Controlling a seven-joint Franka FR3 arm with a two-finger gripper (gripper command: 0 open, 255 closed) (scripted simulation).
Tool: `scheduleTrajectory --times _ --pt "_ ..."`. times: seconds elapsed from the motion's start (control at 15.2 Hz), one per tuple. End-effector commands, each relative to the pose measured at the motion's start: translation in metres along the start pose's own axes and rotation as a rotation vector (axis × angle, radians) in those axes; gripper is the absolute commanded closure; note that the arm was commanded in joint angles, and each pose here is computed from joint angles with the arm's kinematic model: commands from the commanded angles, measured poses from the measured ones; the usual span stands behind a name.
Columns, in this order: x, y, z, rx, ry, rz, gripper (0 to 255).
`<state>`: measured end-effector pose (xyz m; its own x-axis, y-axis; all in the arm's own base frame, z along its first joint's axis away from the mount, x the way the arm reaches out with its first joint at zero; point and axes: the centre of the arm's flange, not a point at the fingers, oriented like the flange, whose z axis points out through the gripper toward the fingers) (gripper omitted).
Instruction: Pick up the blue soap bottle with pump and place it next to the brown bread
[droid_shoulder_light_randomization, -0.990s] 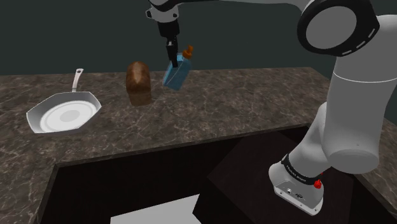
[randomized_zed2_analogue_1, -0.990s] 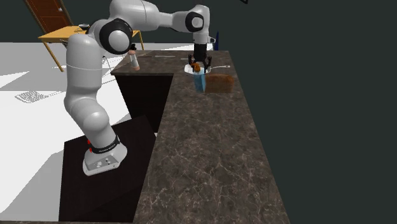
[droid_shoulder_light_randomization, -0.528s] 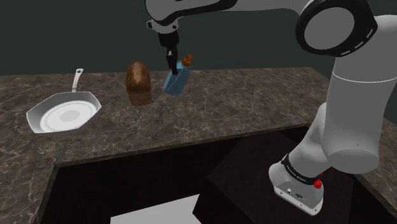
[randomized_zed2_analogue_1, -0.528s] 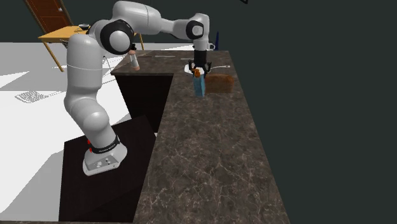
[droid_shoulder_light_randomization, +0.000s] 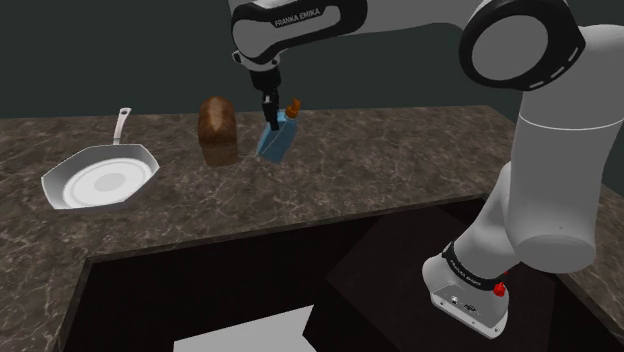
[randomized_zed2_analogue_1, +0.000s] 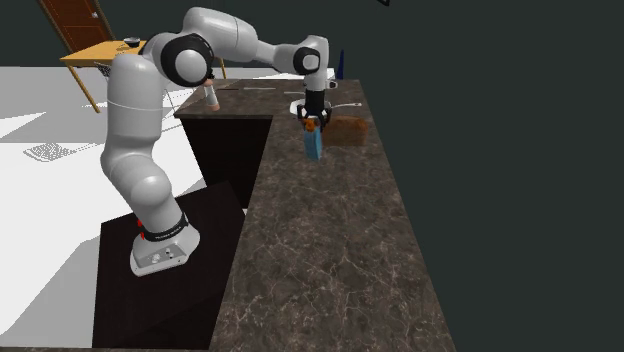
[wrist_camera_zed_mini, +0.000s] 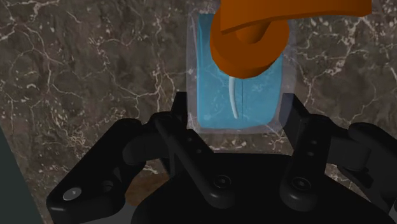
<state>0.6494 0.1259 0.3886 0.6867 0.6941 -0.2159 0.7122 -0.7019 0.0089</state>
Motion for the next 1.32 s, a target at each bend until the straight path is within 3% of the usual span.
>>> scheduleTrajectory --times 0.0,0.2,0.73,0.79,1.12,1.25 --pt "0.003 -0.001 0.010 0.000 0.001 0.000 255" --pt "0.006 -0.001 0.027 0.000 0.001 0.000 255" --pt "0.006 -0.001 0.027 0.000 0.001 0.000 255" --pt "0.006 0.000 0.028 -0.001 0.001 0.000 0" --pt "0.006 -0.001 0.027 0.000 0.001 0.000 0" --pt "0.006 -0.001 0.001 0.000 0.001 0.000 0"
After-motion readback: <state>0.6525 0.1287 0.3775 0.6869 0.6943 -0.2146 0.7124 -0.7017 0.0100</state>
